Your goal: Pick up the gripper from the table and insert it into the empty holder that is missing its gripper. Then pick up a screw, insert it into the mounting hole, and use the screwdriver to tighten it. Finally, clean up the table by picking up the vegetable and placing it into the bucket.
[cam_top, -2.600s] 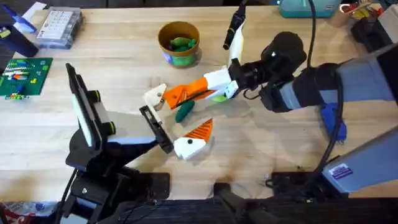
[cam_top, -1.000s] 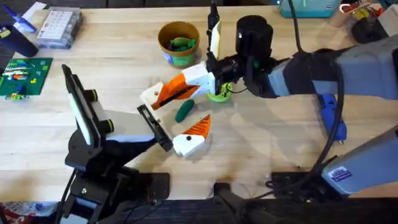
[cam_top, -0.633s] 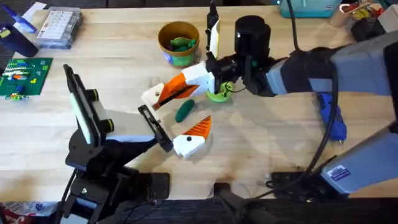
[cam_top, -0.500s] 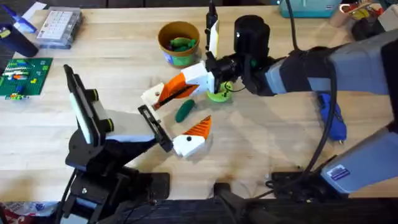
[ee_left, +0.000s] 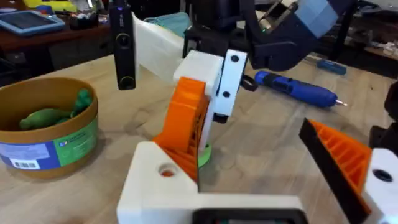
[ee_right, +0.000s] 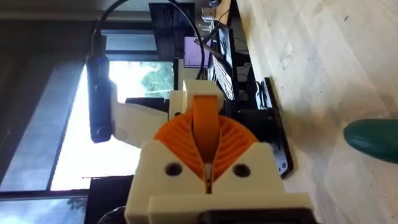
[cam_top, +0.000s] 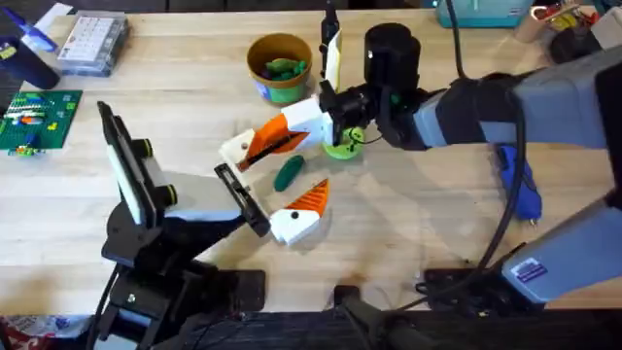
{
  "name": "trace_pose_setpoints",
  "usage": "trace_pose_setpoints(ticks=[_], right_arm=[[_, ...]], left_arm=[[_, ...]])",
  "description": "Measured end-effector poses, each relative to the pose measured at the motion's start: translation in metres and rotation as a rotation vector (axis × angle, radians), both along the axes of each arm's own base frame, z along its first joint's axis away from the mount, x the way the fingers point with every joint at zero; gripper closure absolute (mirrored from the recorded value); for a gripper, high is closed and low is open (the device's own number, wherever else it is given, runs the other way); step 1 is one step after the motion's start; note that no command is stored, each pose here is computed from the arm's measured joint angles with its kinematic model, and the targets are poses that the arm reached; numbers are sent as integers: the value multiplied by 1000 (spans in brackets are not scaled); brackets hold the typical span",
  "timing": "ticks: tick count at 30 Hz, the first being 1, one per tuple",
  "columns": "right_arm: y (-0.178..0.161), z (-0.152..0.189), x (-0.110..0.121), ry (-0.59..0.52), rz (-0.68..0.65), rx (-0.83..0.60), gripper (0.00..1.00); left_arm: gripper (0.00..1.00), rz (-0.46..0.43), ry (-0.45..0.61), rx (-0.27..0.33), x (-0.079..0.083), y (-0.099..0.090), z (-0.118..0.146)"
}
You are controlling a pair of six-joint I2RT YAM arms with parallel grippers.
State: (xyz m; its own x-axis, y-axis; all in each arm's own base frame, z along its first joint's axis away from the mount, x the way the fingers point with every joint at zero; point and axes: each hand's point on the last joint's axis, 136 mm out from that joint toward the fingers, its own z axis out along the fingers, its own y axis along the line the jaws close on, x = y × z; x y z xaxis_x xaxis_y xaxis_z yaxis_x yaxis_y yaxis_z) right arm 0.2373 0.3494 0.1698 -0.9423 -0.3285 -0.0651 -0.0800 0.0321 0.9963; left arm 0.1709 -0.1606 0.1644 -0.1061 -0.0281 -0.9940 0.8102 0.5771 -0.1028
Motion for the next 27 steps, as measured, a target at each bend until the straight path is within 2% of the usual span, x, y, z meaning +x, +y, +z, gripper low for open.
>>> trace_pose_setpoints(ticks=[17,22,27], right_arm=[[1,2,1,-40,7,28,994],[3,2,-2,-45,15,31,839],[9,3,-13,-42,56,34,739]], left_arm=[[13,7,-5,3,1,1,0],[13,3,-9,5,0,0,0],[13,-1,-10,7,0,0,0]])
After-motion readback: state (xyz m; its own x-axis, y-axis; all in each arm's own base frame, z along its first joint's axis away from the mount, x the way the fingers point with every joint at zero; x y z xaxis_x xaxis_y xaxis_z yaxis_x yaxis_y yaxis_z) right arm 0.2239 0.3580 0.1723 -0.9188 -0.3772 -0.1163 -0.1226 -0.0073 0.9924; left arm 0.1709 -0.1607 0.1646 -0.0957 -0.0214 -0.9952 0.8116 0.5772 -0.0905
